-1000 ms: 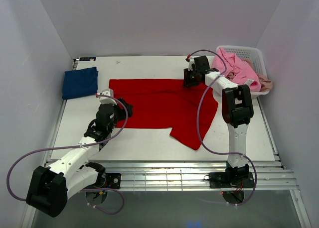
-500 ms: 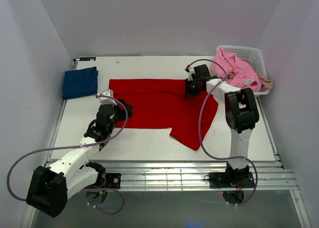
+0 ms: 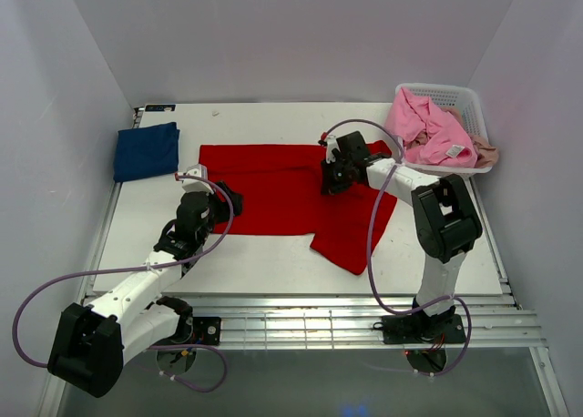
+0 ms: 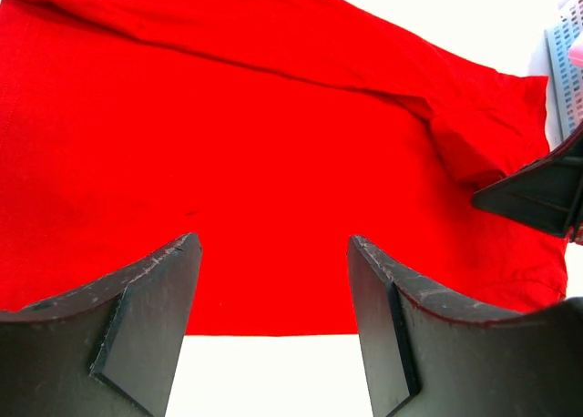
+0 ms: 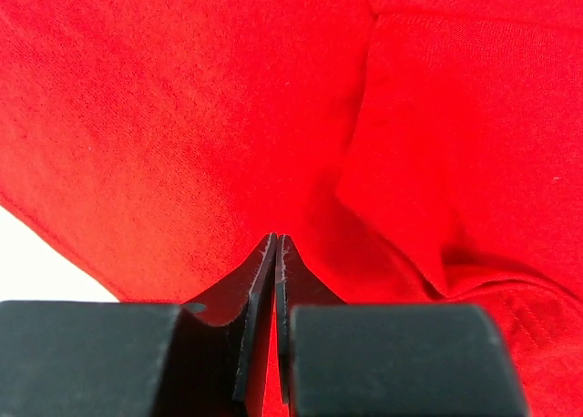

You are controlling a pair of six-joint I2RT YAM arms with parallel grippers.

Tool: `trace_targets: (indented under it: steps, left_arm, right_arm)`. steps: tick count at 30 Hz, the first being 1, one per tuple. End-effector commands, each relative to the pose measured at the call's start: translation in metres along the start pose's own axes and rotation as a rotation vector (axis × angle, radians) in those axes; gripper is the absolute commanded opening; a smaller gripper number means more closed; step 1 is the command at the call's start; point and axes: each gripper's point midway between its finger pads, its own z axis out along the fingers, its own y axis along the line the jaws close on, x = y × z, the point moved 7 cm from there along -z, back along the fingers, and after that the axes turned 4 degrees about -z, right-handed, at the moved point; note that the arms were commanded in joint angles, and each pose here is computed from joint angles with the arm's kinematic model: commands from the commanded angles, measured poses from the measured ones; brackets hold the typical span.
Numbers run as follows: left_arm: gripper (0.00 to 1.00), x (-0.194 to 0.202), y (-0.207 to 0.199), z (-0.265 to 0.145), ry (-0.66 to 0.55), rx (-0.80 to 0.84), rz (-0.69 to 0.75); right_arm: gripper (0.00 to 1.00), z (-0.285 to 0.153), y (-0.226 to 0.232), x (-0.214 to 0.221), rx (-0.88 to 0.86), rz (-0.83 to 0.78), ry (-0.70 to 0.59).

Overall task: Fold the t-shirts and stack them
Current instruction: Fold the flattened tshirt in 1/3 of the way

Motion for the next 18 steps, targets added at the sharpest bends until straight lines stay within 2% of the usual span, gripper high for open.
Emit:
trace_targets:
  steps: [1, 5, 8, 13, 14, 18]
  left_arm:
    - [0.76, 0.0, -0.003, -0.003, -0.005, 0.029, -0.011]
    - [0.76, 0.001, -0.002, -0.003, -0.002, 0.025, -0.01]
    - [0.76, 0.001, -0.002, -0.003, -0.004, 0.023, -0.01]
    - [0.76, 0.001, -0.001, -0.002, -0.001, 0.019, -0.009]
    - [0.76, 0.0, -0.002, -0.002, -0.004, 0.019, -0.01]
    - [0.76, 0.0, -0.002, -0.002, -0.005, 0.022, -0.008]
  right_arm:
    - [0.08, 0.005, 0.007, 0.005, -0.015, 0.008, 0.014]
    - [0.08, 0.005, 0.015, 0.01, -0.048, 0.009, 0.009]
    - [0.08, -0.009, 0.018, -0.003, -0.037, -0.006, -0.067]
    - [0.18, -0.039, 0.011, -0.04, 0.105, -0.033, -0.21]
    - [0.21, -0.041, 0.01, -0.044, 0.12, -0.035, -0.226]
    - [0.46, -0.038, -0.002, -0.054, 0.185, -0.041, -0.237]
